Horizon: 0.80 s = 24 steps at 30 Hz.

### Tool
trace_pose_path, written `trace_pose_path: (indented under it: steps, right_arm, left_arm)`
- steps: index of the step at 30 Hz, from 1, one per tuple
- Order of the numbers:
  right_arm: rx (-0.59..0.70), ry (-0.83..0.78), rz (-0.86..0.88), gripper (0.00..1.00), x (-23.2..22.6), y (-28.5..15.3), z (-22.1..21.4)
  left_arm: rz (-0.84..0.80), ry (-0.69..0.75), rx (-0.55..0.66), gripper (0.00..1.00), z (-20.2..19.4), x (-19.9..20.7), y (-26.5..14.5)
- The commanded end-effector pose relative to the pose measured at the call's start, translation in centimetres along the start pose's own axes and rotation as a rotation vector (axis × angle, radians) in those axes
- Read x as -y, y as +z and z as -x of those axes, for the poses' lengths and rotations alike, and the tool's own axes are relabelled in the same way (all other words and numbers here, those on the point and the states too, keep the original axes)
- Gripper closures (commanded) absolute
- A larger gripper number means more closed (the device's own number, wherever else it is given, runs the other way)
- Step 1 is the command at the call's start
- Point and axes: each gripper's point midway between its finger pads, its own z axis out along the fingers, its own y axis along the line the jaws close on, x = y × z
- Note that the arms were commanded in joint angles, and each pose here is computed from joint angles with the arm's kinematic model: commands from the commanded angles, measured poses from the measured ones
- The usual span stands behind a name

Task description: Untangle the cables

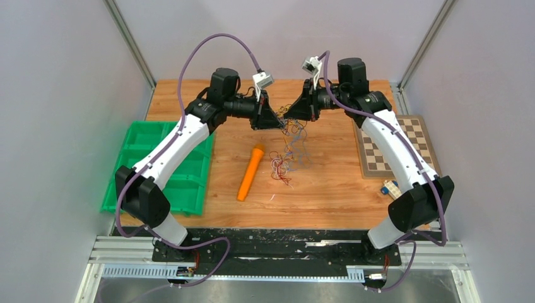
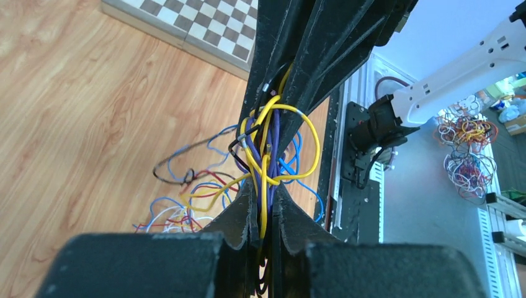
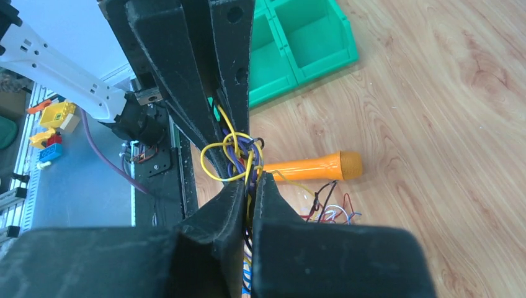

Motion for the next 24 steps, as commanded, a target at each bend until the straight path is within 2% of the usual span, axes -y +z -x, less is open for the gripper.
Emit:
trace_pose_path:
  steps: [1, 2, 3, 4, 5, 6, 8, 9, 12, 18, 19, 21, 22, 23, 24]
  right_arm:
    - [0.031, -0.071, -0.062, 1.0, 0.8, -1.1, 0.8]
    - [0.043, -0.085, -0.069, 1.0, 0.5, -1.7, 1.2]
    - [0.052, -0.09, -0.067, 1.0, 0.3, -2.1, 1.4]
    - [0.062, -0.092, -0.064, 1.0, 0.1, -2.6, 1.7]
    - [0.073, -0.083, -0.064, 1.0, 0.2, -3.2, 1.9]
    - [0.082, -0.075, -0.051, 1.0, 0.0, -3.5, 2.2]
    - [0.092, -0.058, -0.01, 1.0, -0.7, -3.8, 2.4]
    - [0.093, -0.051, 0.016, 1.0, -1.1, -3.7, 2.3]
    - [0.096, -0.028, 0.092, 1.0, -2.3, -3.7, 2.2]
    - [0.1, 0.025, 0.197, 1.0, -4.1, -3.9, 2.8]
    - [0.1, 0.028, 0.2, 1.0, -4.2, -3.9, 2.8]
    - [0.101, 0.032, 0.194, 1.0, -3.9, -4.0, 2.7]
    - [0.106, 0.041, 0.175, 1.0, -3.3, -4.4, 2.7]
    - [0.115, 0.056, 0.142, 1.0, -2.3, -5.0, 2.7]
    - [0.126, 0.076, 0.099, 0.98, -0.9, -5.8, 2.6]
  left_arm:
    - [-0.021, 0.074, 0.046, 0.88, 1.9, 1.6, -1.6]
    - [-0.002, 0.08, 0.067, 0.83, 2.2, 1.4, -2.5]
    - [0.007, 0.043, 0.062, 0.7, 1.1, 0.7, -2.7]
    - [0.035, 0.059, 0.093, 0.62, 1.6, 0.1, -3.7]
    - [0.052, 0.042, 0.088, 0.5, 0.5, -0.7, -3.8]
    - [0.084, 0.069, 0.108, 0.45, 0.7, -1.1, -4.5]
    - [0.105, 0.117, 0.117, 0.27, 0.3, -1.4, -4.7]
    - [0.102, 0.147, 0.137, 0.23, 0.6, -1.1, -4.6]
    - [0.087, 0.231, 0.202, 0.03, 1.9, -0.2, -4.0]
    - [-0.005, 0.327, 0.256, 0.0, 4.7, 1.8, -0.2]
    - [-0.022, 0.327, 0.257, 0.01, 4.8, 1.7, 0.7]
    - [-0.038, 0.312, 0.244, 0.21, 5.3, 1.6, 1.9]
    - [-0.042, 0.32, 0.246, 0.46, 6.0, 1.8, 2.0]
    - [-0.037, 0.299, 0.234, 0.61, 5.8, 1.4, 2.3]
    - [-0.029, 0.291, 0.234, 0.87, 5.8, 1.2, 2.1]
